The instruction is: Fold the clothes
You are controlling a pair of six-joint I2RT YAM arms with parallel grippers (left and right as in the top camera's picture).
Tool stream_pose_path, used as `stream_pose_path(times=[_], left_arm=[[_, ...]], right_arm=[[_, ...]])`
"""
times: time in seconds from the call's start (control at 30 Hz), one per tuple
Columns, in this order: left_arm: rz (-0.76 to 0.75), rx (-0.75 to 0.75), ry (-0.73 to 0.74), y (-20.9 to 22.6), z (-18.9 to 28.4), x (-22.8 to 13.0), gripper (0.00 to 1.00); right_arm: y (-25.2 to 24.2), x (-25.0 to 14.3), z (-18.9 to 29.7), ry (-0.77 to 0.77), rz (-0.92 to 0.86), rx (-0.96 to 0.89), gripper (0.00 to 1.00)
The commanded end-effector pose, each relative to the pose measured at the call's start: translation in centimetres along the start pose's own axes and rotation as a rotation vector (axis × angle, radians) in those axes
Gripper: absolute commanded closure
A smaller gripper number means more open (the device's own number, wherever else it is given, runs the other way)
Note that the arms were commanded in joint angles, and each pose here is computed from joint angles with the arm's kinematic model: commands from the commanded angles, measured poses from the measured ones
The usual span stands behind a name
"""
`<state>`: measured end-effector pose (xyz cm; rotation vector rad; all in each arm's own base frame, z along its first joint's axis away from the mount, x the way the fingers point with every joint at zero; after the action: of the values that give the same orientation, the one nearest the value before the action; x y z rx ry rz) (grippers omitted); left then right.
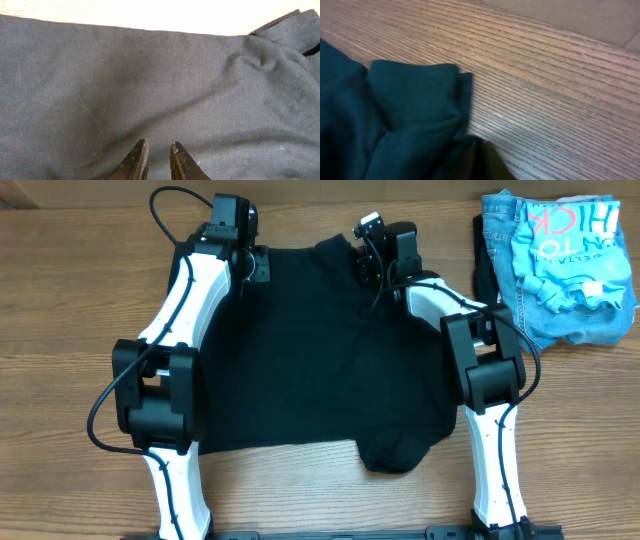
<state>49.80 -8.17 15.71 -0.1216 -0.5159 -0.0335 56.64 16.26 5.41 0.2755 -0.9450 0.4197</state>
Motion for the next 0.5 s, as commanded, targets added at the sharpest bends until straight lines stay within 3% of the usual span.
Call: stream_pose_path(times=[0.0, 0.23, 0.43, 0.47], left_arm=[[-0.026, 0.014, 0.006, 0.0, -0.5, -0.2, 0.81], [-0.026, 0.014, 0.006, 0.0, -0.5, -0.2, 0.81], [-0.026, 0.013, 0.002, 0.0, -0.5, -0.1, 0.80], [-0.026, 0.013, -0.002, 0.0, -0.5, 0.0, 0.80]], right_arm=[[-1.0, 0.2, -0.3, -0.023, 0.003, -0.088, 0.96], [-6.4, 4.7, 1.7, -0.071, -0.033, -0.230, 0.96], [-11.0, 3.4, 3.2, -0.021, -0.082, -0.342, 0.96], [-11.5, 3.3, 3.4, -0.023, -0.086, -0.349, 0.83]])
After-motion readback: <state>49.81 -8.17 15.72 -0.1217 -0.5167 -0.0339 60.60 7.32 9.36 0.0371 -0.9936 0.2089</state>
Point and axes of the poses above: each gripper's point midway between its finger pads, its own z axis back along the fingers, its own y axis along the line the jaws close on, x = y × z, the point moved 8 cm from there along z, back along the fingers, and after that the axes turned 4 degrees about -z, right-handed, at the moved point
